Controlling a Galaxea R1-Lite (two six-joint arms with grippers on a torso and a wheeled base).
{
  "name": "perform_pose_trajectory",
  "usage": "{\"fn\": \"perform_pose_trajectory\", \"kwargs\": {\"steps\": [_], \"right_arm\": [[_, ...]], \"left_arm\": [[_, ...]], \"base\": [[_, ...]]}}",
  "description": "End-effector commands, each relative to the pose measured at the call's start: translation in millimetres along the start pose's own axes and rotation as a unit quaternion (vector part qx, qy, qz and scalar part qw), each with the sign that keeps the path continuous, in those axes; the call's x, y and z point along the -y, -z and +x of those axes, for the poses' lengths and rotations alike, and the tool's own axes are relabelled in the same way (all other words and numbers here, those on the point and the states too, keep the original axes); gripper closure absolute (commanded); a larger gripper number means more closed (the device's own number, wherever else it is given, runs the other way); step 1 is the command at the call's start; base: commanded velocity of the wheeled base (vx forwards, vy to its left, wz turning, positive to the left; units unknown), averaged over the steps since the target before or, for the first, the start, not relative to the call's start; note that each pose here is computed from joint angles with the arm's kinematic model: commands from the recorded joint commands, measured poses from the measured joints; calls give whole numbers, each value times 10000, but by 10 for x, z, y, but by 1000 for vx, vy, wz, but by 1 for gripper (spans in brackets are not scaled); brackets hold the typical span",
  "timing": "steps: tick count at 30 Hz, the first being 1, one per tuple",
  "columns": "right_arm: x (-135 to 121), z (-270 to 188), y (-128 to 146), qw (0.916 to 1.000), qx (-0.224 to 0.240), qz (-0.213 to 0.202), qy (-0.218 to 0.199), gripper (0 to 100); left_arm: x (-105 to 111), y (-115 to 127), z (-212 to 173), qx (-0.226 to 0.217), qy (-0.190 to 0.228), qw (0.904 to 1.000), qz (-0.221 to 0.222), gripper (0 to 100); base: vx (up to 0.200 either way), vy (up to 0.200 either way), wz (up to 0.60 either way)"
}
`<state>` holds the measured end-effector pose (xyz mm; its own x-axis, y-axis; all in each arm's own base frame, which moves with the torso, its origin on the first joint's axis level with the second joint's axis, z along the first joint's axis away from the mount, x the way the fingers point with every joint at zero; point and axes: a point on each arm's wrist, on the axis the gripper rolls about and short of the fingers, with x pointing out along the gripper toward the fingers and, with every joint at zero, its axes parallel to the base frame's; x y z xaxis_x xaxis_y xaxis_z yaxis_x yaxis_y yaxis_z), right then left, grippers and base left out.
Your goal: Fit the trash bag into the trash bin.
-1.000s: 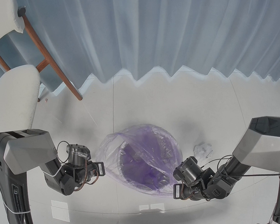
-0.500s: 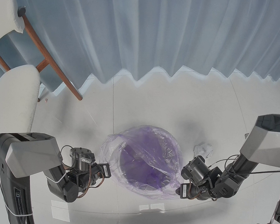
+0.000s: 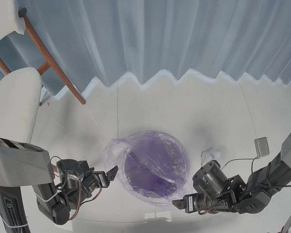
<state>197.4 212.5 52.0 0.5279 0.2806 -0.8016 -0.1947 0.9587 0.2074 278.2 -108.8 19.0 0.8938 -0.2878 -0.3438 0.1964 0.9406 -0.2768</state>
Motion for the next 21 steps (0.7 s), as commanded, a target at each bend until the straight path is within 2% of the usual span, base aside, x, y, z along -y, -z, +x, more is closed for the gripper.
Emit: {"fn": "perform_pose_trajectory", "kwargs": {"steps": [1,5,10,11,15,19,21], "right_arm": [[-96,-182,-138,9976,503,-334,-325,0],[-140,-104,-200,9937,788,-654,-451,0],[-92,9,-318,9906,1043,-793,-403,0],[-92,9,-318,9906,1043,-793,-403,100],[66,40,-397,9917,1080,-675,-198,100],[130,35,-470,9912,1164,-610,-133,100],[153,13,-513,9903,1279,-521,-155,100]], "left_arm": [[43,-84,-369,163,126,9998,2,0],[56,-176,-433,348,174,9992,-41,0],[72,-277,-384,589,223,9980,-45,0],[72,-277,-384,589,223,9980,-45,0],[134,-382,-238,830,476,9954,86,0],[151,-393,-84,833,791,9926,394,0],[179,-468,12,917,1258,9866,492,0]], "base": [[0,0,0],[0,0,0],[0,0,0],[0,0,0],[0,0,0],[0,0,0],[0,0,0]]}}
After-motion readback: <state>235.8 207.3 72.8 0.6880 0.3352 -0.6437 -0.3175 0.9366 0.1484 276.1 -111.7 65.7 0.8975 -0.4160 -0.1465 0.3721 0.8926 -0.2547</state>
